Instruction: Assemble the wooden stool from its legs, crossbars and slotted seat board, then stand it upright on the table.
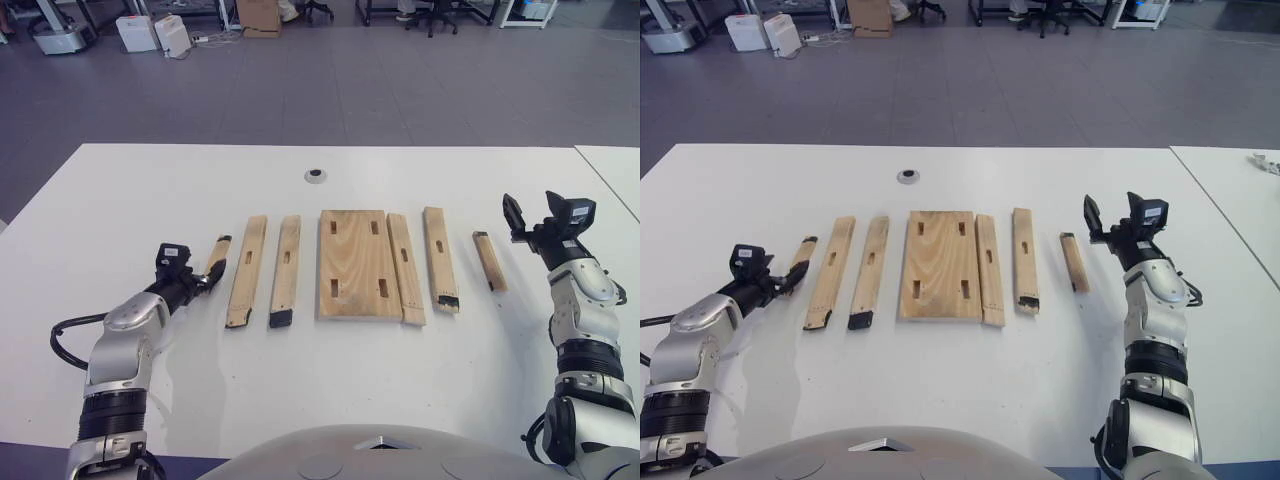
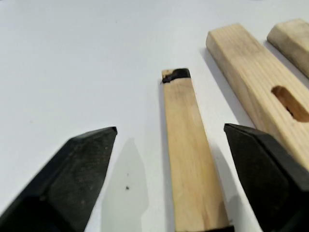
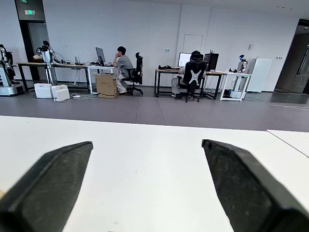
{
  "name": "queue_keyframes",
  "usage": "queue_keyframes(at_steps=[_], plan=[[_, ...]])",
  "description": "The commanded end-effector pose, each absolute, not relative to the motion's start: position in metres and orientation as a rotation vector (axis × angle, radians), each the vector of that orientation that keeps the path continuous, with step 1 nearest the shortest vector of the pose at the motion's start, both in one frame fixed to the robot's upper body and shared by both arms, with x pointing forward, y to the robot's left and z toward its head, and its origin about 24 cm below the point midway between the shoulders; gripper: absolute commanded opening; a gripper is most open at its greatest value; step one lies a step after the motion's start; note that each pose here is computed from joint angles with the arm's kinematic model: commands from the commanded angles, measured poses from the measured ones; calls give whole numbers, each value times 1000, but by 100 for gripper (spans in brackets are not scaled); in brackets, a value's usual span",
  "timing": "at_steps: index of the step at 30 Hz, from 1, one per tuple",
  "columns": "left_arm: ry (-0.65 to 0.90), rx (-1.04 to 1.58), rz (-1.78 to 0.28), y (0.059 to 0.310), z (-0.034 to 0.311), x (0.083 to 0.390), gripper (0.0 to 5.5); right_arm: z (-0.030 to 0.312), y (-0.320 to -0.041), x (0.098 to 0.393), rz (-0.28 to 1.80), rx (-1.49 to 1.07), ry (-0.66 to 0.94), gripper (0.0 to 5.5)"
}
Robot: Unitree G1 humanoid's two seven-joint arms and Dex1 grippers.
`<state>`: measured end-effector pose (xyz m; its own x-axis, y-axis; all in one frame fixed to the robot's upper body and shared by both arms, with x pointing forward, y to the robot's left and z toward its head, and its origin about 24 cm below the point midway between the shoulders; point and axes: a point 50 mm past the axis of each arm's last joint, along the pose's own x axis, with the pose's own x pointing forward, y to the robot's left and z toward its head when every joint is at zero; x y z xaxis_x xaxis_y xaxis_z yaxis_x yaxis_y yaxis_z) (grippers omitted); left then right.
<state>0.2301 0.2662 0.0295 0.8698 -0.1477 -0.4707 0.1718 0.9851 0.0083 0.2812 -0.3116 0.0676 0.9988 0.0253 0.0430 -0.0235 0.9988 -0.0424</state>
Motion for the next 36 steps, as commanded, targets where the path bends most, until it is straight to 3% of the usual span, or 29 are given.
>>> queue_keyframes(at_steps=[1,13,14,16,19,23,26,30,36], plan=[[527,67,-175,264,27,225,335,67,-308,283,31,-52,-37,423],[634,98,-102,275,6,213,133,69,-300,290,103,-35,-6,423],[618,103,-87,276,7,214,128,70,-297,290,127,-18,-4,423],[437,95,-90,272,30,233,128,78,-285,295,188,99,-9,423],[56,41,-274,225,93,271,128,113,-238,307,415,365,-64,423],[-141,75,-501,157,128,296,128,159,-165,311,713,713,-85,423],[-251,50,-607,117,151,303,128,173,-131,311,819,820,-35,423],[-316,97,-730,83,165,299,128,193,-111,314,870,941,-38,363],[-323,193,-835,70,164,290,128,202,-112,316,853,971,-40,259]])
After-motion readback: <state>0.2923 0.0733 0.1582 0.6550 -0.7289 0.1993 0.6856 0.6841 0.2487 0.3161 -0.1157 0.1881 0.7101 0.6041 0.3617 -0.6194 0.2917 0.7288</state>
